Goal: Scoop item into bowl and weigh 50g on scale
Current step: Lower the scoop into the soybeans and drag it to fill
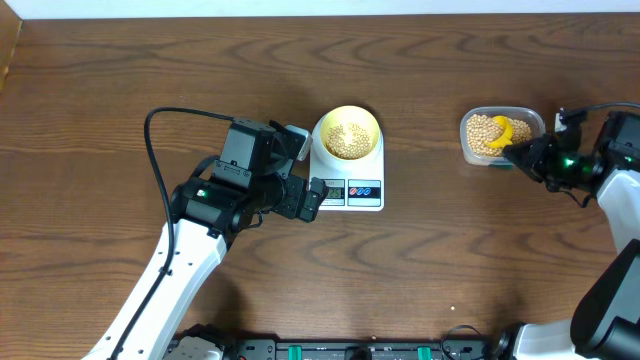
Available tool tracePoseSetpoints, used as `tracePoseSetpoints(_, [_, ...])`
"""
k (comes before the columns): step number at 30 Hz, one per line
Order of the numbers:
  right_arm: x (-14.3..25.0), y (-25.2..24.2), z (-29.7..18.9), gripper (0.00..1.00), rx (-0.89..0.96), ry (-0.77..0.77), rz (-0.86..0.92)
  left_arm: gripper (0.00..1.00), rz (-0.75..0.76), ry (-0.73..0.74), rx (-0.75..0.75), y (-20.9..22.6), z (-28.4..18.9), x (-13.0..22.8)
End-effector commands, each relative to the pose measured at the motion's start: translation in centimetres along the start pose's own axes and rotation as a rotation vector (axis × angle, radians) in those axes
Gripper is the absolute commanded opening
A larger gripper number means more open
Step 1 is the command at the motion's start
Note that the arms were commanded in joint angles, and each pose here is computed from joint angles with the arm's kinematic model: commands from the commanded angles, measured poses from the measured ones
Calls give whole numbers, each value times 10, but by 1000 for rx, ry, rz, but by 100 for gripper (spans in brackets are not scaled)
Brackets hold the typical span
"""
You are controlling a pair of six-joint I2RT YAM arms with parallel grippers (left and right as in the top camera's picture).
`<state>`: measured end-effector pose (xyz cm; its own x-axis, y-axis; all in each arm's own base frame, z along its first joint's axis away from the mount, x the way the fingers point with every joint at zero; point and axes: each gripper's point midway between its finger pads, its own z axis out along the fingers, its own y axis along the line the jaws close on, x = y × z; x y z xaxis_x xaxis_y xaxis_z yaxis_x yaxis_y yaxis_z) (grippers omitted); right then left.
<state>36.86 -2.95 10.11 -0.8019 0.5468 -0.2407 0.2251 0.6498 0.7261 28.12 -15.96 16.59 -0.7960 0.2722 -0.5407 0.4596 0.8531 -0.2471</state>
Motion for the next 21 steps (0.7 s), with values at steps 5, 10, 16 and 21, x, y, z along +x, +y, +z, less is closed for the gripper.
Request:
tracePoseSetpoints(5, [-6, 8, -13, 1, -132, -1, 70, 98, 11, -3, -10, 2, 0, -1])
tracePoseSetpoints(10, [-8, 11, -22, 1, -189, -8, 101, 98, 12, -3, -10, 2, 0, -1])
tracePoseSetpoints(16, [-13, 7, -30, 1, -210, -24, 150, 98, 12, -3, -10, 2, 0, -1])
tracePoseSetpoints(21, [-13, 16, -37, 1, -283, -21, 155, 98, 11, -3, -10, 2, 0, -1])
